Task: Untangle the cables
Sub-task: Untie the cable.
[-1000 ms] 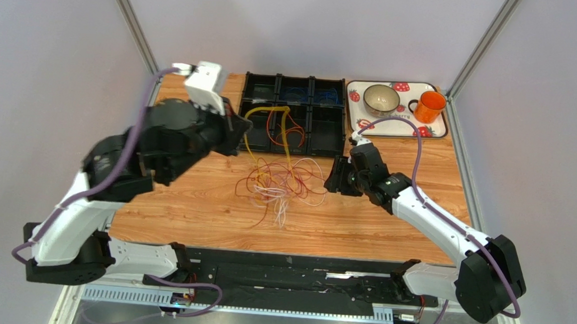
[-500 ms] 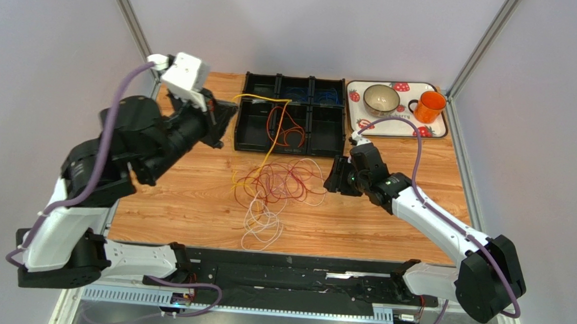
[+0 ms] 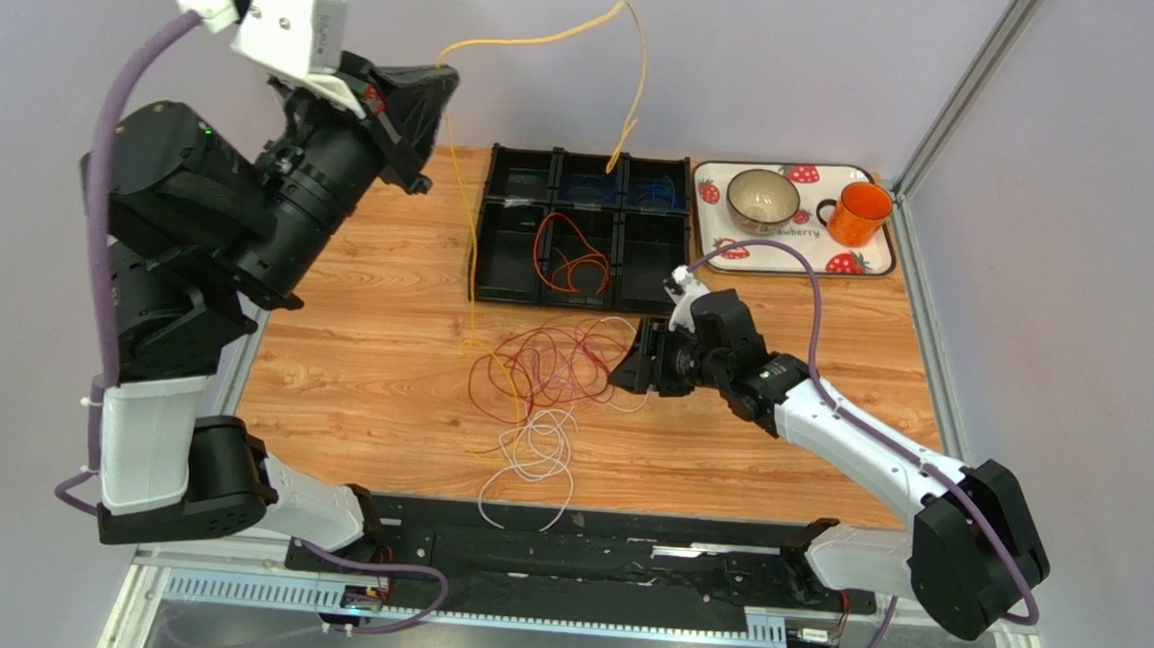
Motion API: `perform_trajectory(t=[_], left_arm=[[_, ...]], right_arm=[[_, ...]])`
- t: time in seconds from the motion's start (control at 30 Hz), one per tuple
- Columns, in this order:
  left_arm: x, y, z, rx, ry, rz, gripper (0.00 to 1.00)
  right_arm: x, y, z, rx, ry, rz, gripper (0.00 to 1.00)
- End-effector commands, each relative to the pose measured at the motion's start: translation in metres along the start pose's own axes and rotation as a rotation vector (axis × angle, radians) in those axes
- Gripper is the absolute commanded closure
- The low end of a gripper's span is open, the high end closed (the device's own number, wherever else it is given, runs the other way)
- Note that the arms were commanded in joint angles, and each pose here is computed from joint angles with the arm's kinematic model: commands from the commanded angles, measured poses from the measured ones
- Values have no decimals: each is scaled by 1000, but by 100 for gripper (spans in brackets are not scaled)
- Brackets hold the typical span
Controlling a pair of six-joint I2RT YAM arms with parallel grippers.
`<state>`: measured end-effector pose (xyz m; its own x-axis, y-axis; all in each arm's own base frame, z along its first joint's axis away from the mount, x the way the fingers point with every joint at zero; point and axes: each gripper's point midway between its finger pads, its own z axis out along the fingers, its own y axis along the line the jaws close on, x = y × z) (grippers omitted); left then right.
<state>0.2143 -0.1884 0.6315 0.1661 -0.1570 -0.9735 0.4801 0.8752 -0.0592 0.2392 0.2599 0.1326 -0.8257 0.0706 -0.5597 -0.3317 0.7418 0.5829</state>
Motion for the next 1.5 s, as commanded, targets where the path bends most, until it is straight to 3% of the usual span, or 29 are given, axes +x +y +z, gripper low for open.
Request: perform_trajectory(t=[0.0,0.3,0.63,0.73,0.87,0.97,1.47], left_arm=[[-10,7,12,-59,-51,77,100],[19,11,22,-101,-3,102,100],[50,6,33,-98,56,103,100],[53,10,38,-113,62,107,100],[51,16,47,-111,53,82,100],[49,20,56,-117,48,68,100],[47,39,107,-156,9,62,100]], right_arm=[[5,28,3,-151,18,-34,44],[6,64,-13,-352,-15,-123,40],[-7,71,-20,-372,-90,-135,39],[-8,64,-18,-328,-105,-129,39],[-13,11,-11,-41,-151,-69,40],[-8,-11,-13,56,-159,-65,40],[3,-30,-46,134,-204,-97,40]])
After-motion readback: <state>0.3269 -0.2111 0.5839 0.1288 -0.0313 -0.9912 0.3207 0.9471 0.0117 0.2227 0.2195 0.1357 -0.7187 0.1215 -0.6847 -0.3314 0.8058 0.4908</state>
